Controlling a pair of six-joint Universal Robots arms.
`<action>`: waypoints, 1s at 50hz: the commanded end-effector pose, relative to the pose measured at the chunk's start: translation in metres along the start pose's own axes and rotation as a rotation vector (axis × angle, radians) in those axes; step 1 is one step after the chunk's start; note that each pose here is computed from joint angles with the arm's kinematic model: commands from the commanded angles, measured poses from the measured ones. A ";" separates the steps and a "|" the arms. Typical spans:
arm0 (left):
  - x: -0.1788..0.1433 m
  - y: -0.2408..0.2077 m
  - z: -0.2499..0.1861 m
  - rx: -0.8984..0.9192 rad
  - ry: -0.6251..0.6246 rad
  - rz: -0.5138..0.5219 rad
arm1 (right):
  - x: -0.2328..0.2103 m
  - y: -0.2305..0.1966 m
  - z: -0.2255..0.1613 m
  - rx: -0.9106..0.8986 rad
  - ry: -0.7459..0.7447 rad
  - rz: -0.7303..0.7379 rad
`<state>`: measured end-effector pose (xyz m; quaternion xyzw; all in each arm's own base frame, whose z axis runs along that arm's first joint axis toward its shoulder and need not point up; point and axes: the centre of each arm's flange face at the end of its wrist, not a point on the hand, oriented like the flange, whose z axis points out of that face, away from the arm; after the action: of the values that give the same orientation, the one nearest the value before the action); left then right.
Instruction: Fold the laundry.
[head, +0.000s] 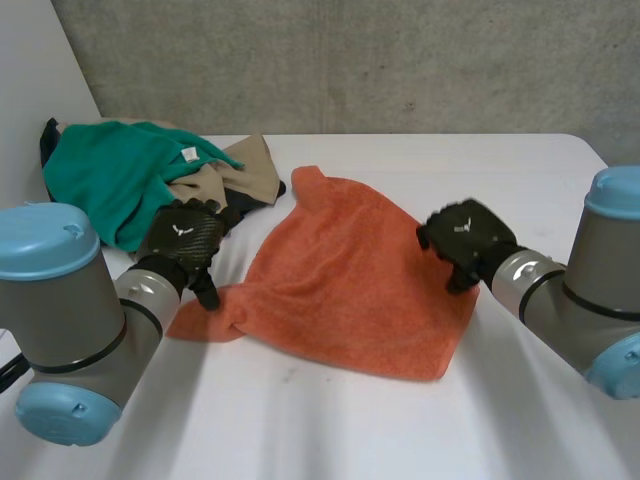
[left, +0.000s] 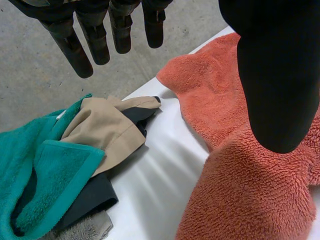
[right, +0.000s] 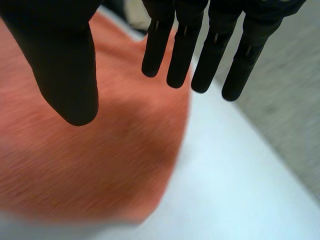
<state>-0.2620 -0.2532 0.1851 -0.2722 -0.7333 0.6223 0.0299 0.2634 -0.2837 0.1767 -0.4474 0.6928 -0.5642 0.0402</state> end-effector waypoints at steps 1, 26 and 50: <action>-0.002 -0.002 0.002 -0.028 0.043 -0.013 | -0.014 0.014 -0.028 -0.223 -0.187 0.003; -0.001 0.038 0.040 -0.227 0.131 -0.038 | -0.032 0.049 -0.008 -0.045 -0.088 0.028; -0.037 -0.054 0.072 0.037 -0.094 0.089 | -0.146 -0.016 -0.097 -0.011 -0.511 0.147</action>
<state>-0.2702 -0.3292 0.1771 -0.2993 -0.7536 0.5848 -0.0213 0.2775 -0.1837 0.1343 -0.5077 0.7094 -0.4616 0.1608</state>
